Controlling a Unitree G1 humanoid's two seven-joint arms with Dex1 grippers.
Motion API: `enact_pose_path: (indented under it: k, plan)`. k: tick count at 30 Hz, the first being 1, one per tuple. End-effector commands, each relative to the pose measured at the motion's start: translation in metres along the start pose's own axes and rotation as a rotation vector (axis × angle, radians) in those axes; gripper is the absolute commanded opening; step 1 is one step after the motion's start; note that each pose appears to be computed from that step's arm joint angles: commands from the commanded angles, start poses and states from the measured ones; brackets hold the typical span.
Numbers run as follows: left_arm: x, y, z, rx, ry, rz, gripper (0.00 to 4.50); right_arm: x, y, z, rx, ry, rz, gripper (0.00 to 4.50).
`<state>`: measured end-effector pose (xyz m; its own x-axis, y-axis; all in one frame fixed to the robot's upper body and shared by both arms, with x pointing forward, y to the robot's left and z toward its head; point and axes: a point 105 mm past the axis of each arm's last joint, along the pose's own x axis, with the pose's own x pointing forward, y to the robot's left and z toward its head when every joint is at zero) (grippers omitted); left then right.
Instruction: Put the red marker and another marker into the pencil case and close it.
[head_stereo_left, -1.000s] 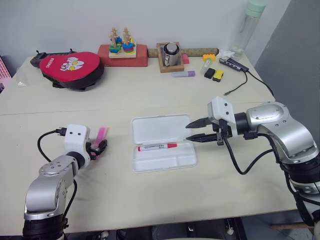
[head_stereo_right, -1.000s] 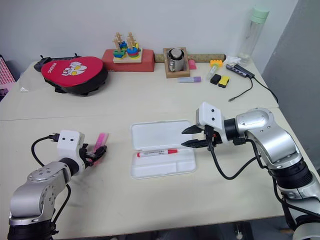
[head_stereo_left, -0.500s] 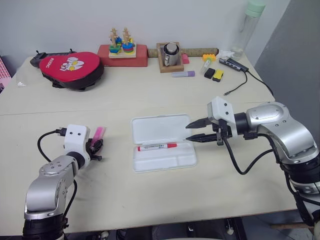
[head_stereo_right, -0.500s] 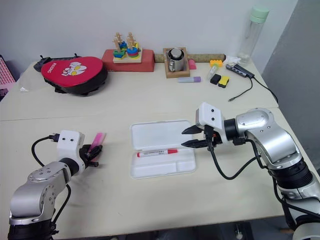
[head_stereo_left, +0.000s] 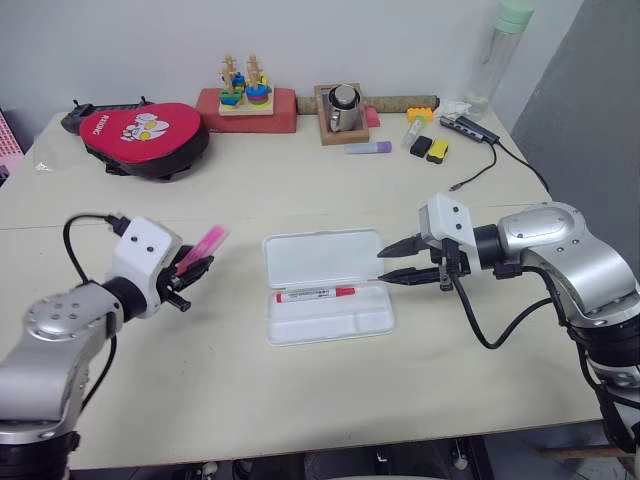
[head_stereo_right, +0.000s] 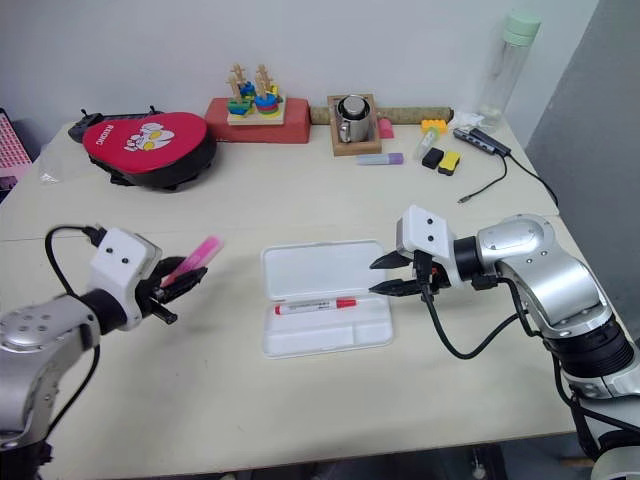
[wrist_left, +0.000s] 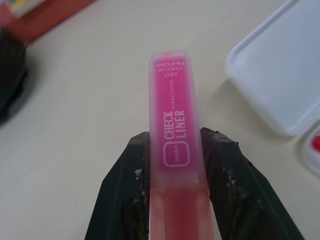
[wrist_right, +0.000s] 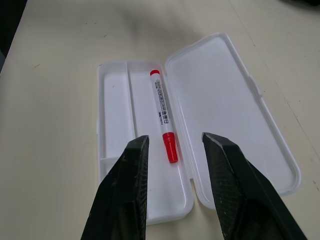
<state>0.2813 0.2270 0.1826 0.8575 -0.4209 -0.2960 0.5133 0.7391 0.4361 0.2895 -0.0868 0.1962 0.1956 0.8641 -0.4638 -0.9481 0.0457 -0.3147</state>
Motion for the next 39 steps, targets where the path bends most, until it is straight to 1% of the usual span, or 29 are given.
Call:
enact_pose_path:
  k: [1, 3, 7, 8, 10, 13, 21, 24, 26, 27, 31, 33, 34, 35, 37, 38, 39]
  plan:
    - [0.005, -0.033, 0.019, 0.089, -0.073, -0.176, 1.19, -0.005, -0.001, 0.003, -0.022, 0.018, -0.015, 1.75]
    - [0.006, -0.039, 0.022, 0.105, -0.086, -0.207, 1.19, -0.005, -0.002, 0.002, -0.02, 0.022, -0.015, 1.75]
    - [0.012, -0.081, 0.029, 0.187, -0.115, -0.481, 1.19, -0.008, -0.001, -0.001, -0.019, 0.037, -0.011, 1.75]
    - [0.013, -0.086, 0.028, 0.208, -0.116, -0.522, 1.19, -0.008, -0.001, -0.002, -0.021, 0.041, -0.01, 1.75]
    - [0.017, -0.091, 0.021, 0.273, -0.099, -0.567, 1.19, -0.009, -0.002, -0.003, -0.021, 0.044, -0.014, 1.75]
    - [0.018, -0.098, 0.018, 0.312, -0.114, -0.637, 1.19, -0.009, -0.002, -0.002, -0.016, 0.039, -0.017, 1.75]
    - [0.036, -0.111, 0.013, 0.315, -0.124, -0.71, 1.19, -0.012, 0.0, -0.004, -0.009, 0.05, -0.028, 1.75]
    - [0.037, -0.116, 0.013, 0.292, -0.131, -0.744, 1.19, -0.012, 0.0, -0.004, -0.007, 0.053, -0.03, 1.75]
    - [0.038, -0.117, 0.012, 0.286, -0.128, -0.753, 1.9, -0.013, 0.0, -0.004, -0.006, 0.054, -0.032, 1.75]
    - [0.038, -0.118, 0.011, 0.279, -0.127, -0.763, 2.04, -0.013, 0.0, -0.004, -0.005, 0.054, -0.032, 1.75]
    - [0.038, -0.119, 0.011, 0.252, -0.132, -0.783, 2.99, -0.013, 0.0, -0.004, -0.004, 0.057, -0.033, 1.75]
    - [0.041, -0.114, 0.017, 0.255, -0.155, -0.738, 3.49, -0.013, -0.001, -0.004, -0.004, 0.057, -0.035, 1.75]
    - [0.042, -0.112, 0.019, 0.248, -0.165, -0.726, 3.57, -0.013, -0.001, -0.004, -0.004, 0.056, -0.037, 1.75]
    - [0.041, -0.108, 0.025, 0.236, -0.186, -0.708, 3.88, -0.013, -0.002, -0.004, -0.006, 0.056, -0.043, 1.75]
    - [0.04, -0.095, 0.035, 0.2, -0.213, -0.658, 4.19, -0.014, -0.008, -0.006, -0.006, 0.068, -0.078, 1.75]
    - [0.039, -0.091, 0.037, 0.189, -0.22, -0.641, 4.47, -0.015, -0.011, -0.007, -0.007, 0.074, -0.091, 1.75]
    - [0.037, -0.086, 0.04, 0.18, -0.227, -0.627, 4.47, -0.015, -0.013, -0.009, -0.006, 0.08, -0.103, 1.75]
